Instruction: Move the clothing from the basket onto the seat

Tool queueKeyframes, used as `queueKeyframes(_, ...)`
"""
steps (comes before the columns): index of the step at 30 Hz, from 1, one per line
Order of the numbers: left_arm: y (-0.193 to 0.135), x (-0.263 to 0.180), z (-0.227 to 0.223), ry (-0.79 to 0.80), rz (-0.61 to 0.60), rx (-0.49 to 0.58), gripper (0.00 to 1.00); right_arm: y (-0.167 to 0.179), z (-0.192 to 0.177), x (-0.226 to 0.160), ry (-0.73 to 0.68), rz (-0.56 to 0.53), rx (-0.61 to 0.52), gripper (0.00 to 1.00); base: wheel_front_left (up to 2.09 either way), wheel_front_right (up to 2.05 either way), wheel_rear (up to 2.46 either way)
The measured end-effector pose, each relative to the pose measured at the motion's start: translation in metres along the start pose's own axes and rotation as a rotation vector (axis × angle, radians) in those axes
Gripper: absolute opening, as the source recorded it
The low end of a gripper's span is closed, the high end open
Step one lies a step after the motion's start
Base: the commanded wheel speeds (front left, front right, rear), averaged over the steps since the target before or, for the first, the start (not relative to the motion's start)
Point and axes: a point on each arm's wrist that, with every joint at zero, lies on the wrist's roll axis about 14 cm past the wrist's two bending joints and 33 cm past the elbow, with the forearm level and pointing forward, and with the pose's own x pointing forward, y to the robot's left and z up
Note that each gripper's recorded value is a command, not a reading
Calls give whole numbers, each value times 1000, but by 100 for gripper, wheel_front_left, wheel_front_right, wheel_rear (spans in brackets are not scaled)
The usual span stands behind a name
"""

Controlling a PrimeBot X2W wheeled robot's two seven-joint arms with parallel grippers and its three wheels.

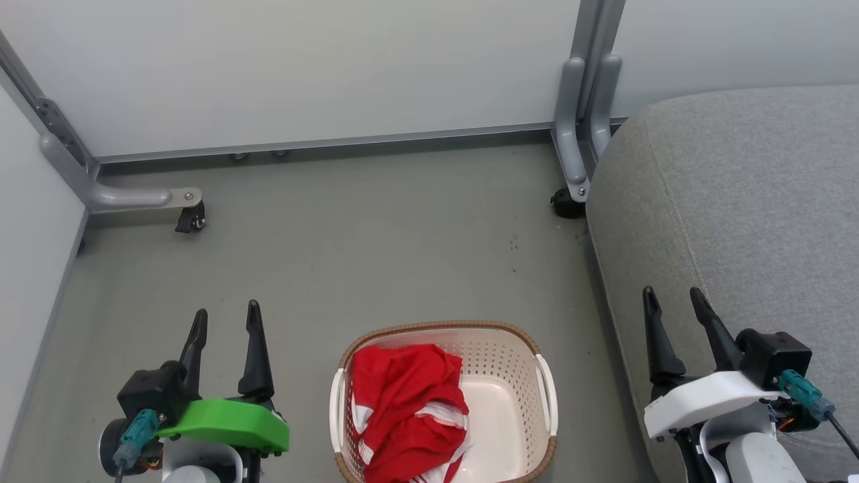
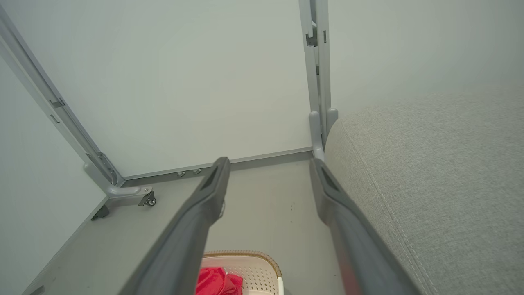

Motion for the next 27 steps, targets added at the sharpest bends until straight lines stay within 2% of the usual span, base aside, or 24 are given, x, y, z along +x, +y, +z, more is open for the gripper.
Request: queueKeyframes(27,-2,-4,-12,11,-25,171,100,12,-2,4,-14,56,-132,100,0,0,0)
